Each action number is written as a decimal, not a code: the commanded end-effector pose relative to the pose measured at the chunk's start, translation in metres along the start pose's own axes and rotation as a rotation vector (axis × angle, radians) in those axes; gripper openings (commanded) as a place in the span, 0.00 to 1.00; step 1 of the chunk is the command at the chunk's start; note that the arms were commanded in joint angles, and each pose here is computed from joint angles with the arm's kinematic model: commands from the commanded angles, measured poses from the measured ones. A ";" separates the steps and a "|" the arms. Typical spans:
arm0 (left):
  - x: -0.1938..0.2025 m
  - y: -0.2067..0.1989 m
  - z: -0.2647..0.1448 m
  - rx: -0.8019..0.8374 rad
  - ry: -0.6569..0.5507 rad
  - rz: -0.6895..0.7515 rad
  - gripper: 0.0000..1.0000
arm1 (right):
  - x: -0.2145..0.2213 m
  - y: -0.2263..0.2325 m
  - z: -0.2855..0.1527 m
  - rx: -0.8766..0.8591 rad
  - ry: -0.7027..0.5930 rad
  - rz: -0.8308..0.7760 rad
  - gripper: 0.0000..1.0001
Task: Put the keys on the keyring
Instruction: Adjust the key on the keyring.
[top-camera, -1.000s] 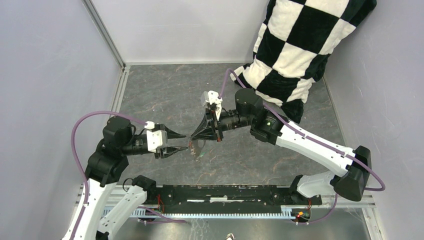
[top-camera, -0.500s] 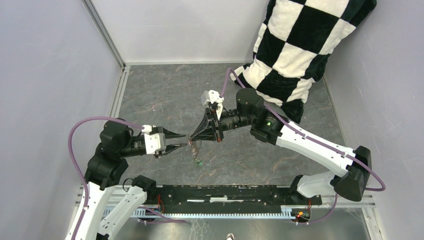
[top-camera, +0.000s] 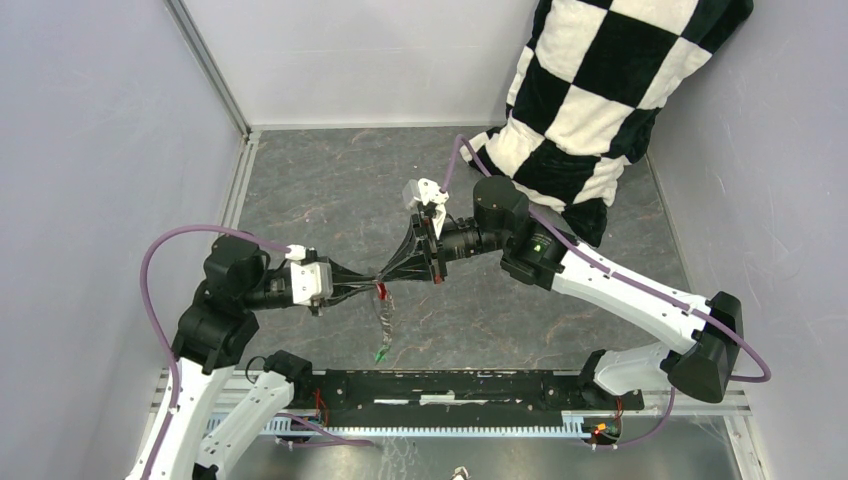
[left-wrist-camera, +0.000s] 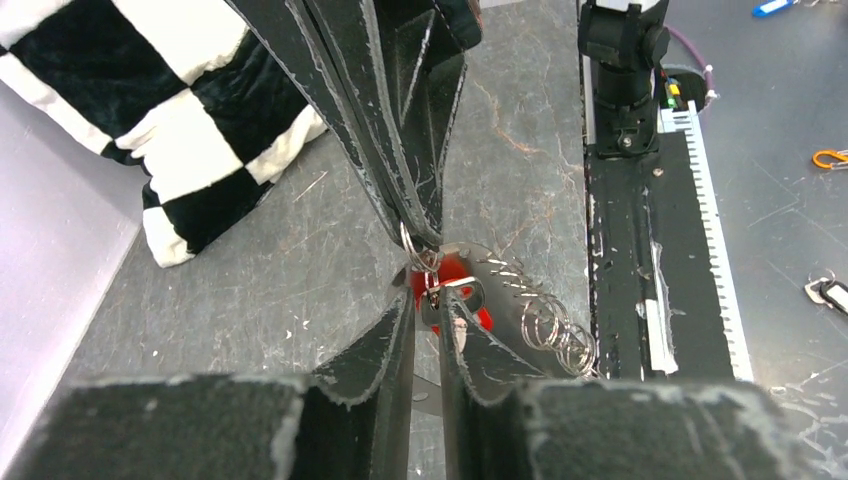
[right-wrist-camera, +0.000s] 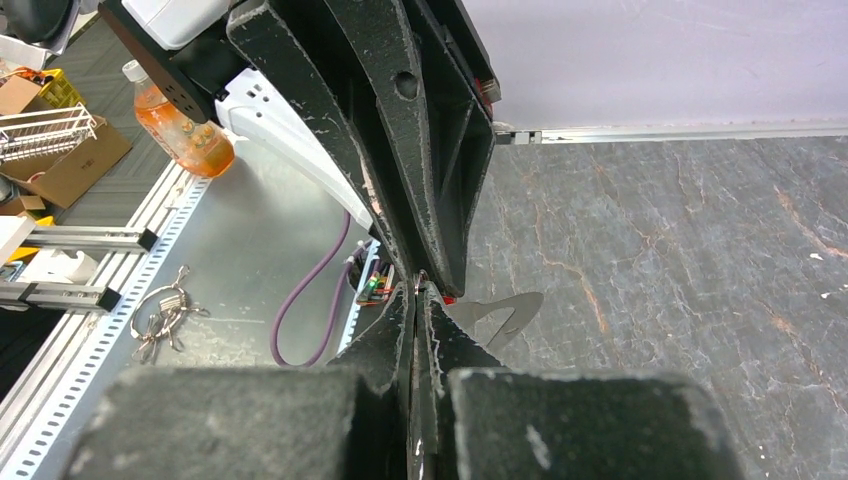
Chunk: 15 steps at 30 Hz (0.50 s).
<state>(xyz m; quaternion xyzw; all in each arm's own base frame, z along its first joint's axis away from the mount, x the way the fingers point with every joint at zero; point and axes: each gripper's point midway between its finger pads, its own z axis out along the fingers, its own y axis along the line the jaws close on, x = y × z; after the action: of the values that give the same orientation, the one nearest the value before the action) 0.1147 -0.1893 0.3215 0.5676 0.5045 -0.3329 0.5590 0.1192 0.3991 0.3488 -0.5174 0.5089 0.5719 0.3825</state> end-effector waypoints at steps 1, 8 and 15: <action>-0.016 0.005 -0.001 -0.030 -0.048 -0.005 0.19 | -0.022 0.013 -0.004 -0.032 -0.062 -0.054 0.00; -0.017 0.006 0.000 -0.045 -0.069 -0.015 0.02 | -0.022 0.011 -0.003 -0.022 -0.082 -0.042 0.01; -0.012 -0.001 -0.003 -0.029 -0.055 0.040 0.02 | -0.037 0.015 -0.011 0.009 -0.227 -0.032 0.00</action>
<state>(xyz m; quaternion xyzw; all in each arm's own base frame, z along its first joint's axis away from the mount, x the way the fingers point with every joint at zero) 0.1126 -0.1896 0.3290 0.5513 0.4991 -0.3385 0.5765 0.1169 0.3972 0.3456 -0.4916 0.5052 0.5915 0.3915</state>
